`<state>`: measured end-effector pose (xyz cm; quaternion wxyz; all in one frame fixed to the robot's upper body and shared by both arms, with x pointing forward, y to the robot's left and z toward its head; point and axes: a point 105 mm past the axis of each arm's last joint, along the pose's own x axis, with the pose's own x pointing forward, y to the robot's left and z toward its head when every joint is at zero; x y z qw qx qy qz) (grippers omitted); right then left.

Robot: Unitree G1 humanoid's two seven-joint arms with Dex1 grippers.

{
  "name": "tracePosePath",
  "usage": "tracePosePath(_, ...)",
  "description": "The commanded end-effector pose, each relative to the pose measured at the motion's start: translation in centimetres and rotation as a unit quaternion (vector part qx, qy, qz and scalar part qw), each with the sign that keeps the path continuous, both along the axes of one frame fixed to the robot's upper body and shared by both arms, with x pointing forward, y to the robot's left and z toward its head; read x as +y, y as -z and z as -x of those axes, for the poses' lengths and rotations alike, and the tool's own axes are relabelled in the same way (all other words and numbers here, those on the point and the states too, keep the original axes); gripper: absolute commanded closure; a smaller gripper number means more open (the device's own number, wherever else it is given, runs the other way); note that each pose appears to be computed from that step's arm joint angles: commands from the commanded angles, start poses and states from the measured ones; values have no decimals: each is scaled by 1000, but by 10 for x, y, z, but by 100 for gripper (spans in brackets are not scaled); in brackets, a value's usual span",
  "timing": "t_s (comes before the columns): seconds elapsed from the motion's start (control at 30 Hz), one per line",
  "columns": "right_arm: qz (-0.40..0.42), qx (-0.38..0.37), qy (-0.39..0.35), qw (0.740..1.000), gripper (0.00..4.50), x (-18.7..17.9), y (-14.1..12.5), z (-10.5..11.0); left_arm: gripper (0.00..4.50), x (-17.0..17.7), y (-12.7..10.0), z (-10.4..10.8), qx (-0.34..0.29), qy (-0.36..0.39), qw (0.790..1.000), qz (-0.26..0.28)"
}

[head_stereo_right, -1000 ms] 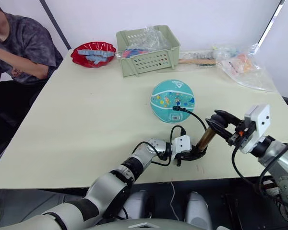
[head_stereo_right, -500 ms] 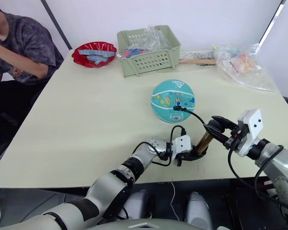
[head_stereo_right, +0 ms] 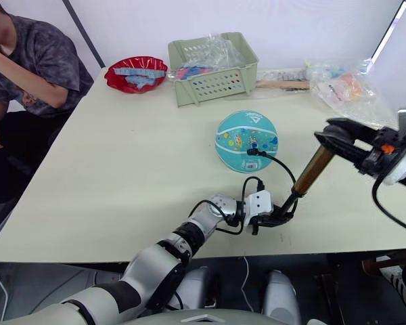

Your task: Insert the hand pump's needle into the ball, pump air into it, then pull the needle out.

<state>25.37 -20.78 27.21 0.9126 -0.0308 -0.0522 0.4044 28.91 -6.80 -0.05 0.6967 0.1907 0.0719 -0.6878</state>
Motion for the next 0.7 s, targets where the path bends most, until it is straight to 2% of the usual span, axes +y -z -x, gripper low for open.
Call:
tracePosePath(0.03,-24,-80,10,996,287,-9,-50,11,337,11,29,14,33,9,998,-53)
tracePosePath(0.13,-34,-90,11,995,287,-11,-61,12,337,11,29,14,34,9,998,-53)
tracePosePath(0.23,-29,-77,6,997,287,-5,-54,12,337,11,29,14,34,9,998,-53)
tracePosePath(0.5,13,45,14,999,287,7,41,5,337,11,30,15,33,11,998,-54)
tracePosePath(0.7,26,103,22,994,287,17,102,7,337,10,30,16,33,11,998,-54)
